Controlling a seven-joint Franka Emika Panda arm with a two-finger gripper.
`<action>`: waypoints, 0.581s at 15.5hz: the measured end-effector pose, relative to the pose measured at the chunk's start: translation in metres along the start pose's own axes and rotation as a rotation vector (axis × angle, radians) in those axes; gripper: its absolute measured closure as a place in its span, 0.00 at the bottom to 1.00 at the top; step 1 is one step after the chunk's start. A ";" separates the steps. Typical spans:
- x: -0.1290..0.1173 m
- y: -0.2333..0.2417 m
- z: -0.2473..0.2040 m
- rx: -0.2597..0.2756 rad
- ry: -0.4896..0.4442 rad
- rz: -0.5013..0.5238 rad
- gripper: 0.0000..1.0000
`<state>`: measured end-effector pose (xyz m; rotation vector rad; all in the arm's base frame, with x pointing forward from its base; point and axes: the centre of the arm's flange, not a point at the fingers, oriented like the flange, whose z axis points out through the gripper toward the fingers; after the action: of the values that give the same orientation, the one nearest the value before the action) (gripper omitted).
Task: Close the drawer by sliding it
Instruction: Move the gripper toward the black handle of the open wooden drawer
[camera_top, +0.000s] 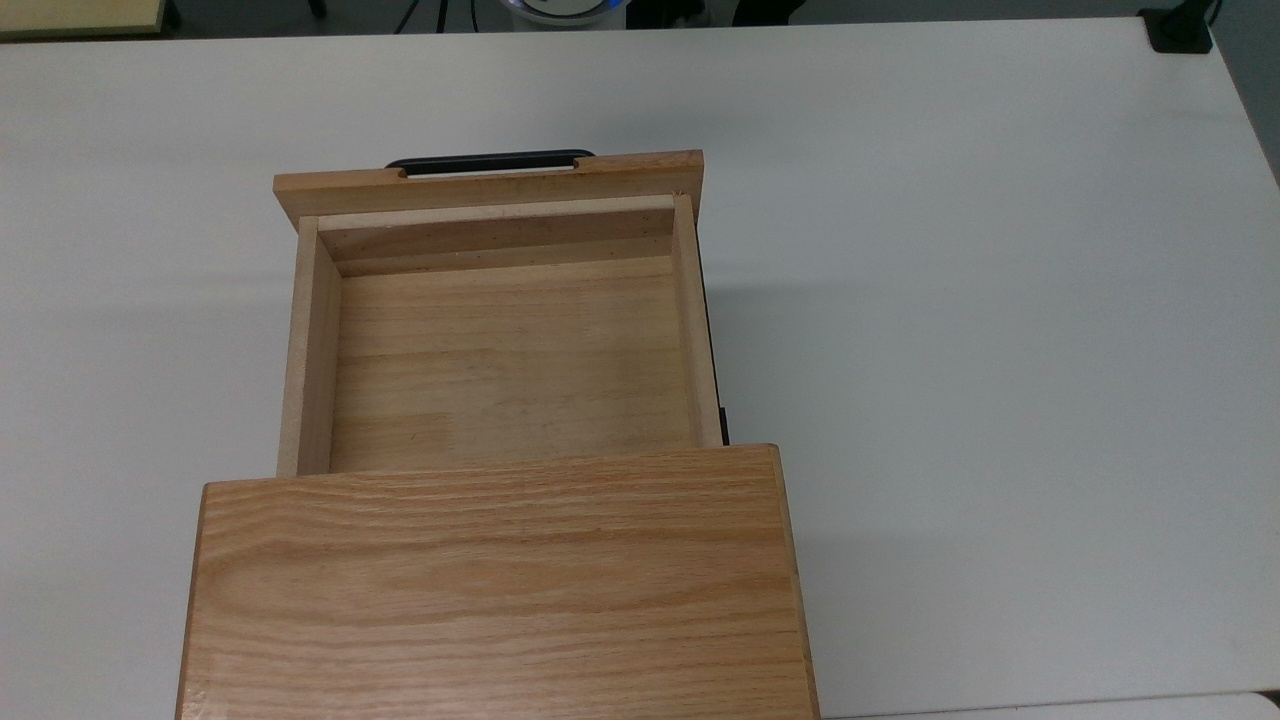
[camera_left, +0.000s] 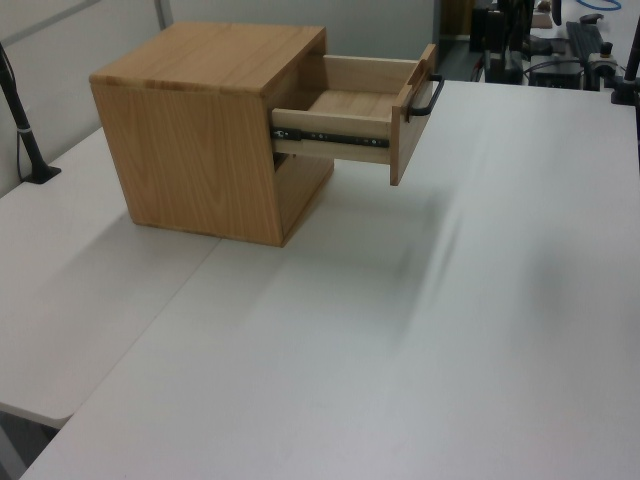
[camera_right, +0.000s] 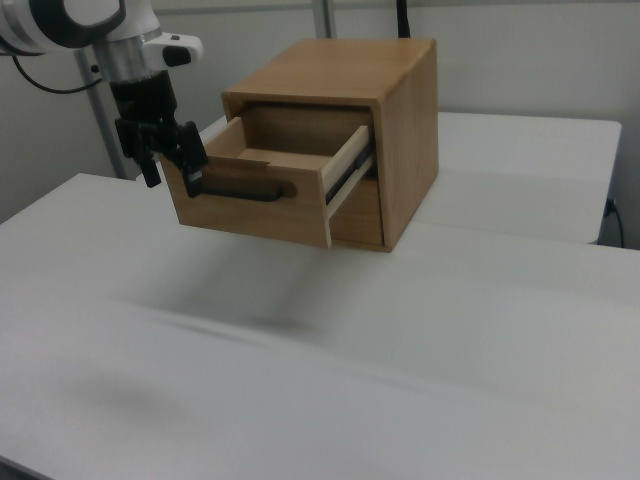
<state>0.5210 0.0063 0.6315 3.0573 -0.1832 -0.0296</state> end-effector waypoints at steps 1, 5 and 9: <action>0.000 -0.003 0.001 -0.001 -0.001 -0.005 0.00; 0.000 -0.001 0.001 0.000 -0.002 -0.002 0.00; -0.001 -0.001 0.002 -0.002 -0.014 -0.003 0.07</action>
<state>0.5200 0.0071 0.6296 3.0559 -0.1793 -0.0517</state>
